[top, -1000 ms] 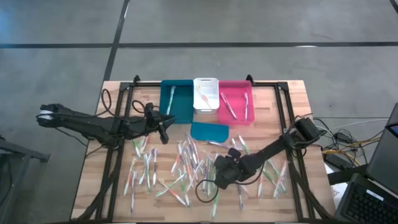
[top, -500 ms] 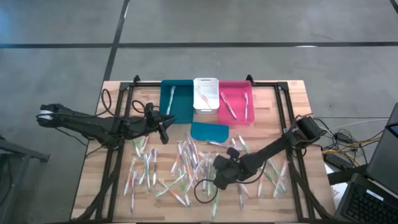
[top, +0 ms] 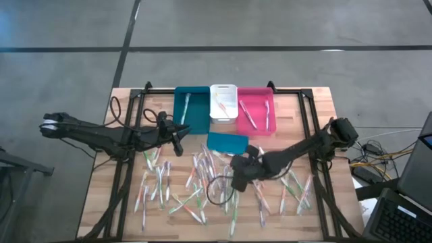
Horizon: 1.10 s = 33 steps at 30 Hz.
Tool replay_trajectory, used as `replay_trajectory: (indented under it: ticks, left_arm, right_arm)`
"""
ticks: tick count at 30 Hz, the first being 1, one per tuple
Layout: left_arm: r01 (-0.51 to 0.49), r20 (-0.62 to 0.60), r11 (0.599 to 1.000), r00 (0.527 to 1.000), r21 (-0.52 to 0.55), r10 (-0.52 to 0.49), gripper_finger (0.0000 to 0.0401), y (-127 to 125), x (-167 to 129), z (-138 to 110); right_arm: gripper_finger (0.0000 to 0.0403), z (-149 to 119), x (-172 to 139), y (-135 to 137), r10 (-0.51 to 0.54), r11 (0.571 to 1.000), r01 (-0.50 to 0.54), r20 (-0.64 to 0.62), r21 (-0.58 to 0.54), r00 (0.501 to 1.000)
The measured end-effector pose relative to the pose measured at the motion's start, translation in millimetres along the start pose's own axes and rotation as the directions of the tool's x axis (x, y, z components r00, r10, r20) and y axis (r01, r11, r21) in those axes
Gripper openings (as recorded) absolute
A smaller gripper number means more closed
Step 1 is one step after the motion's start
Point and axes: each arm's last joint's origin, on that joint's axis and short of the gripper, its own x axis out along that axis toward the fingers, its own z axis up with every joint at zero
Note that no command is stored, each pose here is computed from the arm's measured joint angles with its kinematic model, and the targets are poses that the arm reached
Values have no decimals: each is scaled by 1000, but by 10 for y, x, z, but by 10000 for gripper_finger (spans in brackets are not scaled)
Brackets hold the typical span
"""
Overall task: Pick & Place Toothbrushes
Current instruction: Put the orange toothbrush into the white bin
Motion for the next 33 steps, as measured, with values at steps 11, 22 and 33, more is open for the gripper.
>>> replay_trajectory:
  ticks: [11, 22, 33]
  left_arm:
    - [0, 0, 1000, 1000, 0, 0, 80, 1, 0, 0]
    - [0, 4, 1000, 1000, 4, 0, 81, 1, 1, 4]
    - [0, 5, 1000, 1000, 4, 0, 81, 0, 1, 6]
  right_arm:
    - [25, 572, -65, -898, -122, 986, 113, 75, 122, 990]
    - [27, 947, 67, -1719, -132, 959, 84, 164, 271, 978]
    - [28, 1121, 314, -2066, -97, 950, 7, 274, 313, 957]
